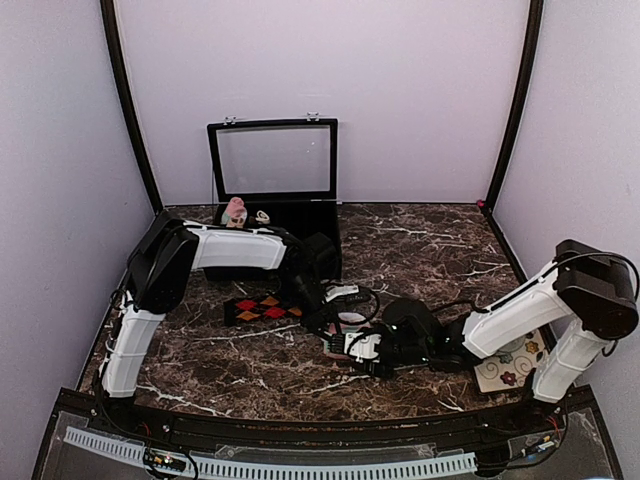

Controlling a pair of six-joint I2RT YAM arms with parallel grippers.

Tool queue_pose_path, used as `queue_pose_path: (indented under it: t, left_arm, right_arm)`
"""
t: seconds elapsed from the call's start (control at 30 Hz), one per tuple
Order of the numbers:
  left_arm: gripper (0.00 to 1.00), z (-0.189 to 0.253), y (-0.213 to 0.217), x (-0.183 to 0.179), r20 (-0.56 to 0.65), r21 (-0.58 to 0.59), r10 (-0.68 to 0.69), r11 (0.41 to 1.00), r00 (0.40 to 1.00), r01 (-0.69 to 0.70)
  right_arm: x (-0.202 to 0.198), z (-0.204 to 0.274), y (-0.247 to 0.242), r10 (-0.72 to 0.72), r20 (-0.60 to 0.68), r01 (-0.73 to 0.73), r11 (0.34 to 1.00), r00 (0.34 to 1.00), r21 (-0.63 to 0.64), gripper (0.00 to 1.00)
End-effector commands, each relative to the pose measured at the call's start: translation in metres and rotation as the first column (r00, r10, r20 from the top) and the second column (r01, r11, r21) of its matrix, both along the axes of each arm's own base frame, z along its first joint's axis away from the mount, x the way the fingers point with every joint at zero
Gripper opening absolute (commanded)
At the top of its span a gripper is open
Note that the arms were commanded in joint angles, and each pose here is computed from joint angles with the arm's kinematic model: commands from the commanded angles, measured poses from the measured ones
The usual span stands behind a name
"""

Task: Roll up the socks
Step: Roll the sock at the center of the board.

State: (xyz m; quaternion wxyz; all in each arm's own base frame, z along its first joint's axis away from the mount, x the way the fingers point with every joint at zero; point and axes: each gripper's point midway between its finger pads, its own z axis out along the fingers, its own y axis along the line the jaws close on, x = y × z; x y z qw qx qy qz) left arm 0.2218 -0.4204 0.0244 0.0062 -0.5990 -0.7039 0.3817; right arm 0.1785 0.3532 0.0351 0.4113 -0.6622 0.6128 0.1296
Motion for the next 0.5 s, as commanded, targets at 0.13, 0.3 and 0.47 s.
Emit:
queue_pose_path:
  t: [0.13,0.3,0.47]
  left_arm:
    - [0.26,-0.091,0.07,-0.001,0.088,0.365,-0.095,0.929,0.992,0.057]
    - [0.36,-0.049,0.064,0.013,0.103,0.259,-0.048,0.966,0.994,0.02]
    - [0.41,-0.014,0.074,0.015,0.132,0.192,-0.032,0.981,0.991,0.006]
  right_arm:
    - [0.002,-0.059,-0.019,-0.071,-0.131,0.043,0.977,0.989,-0.21,0.21]
    - [0.001,-0.07,-0.018,-0.113,-0.233,0.057,0.971,0.966,-0.234,0.12]
    - [0.0,-0.079,-0.017,-0.153,-0.308,0.075,0.965,0.939,-0.25,0.09]
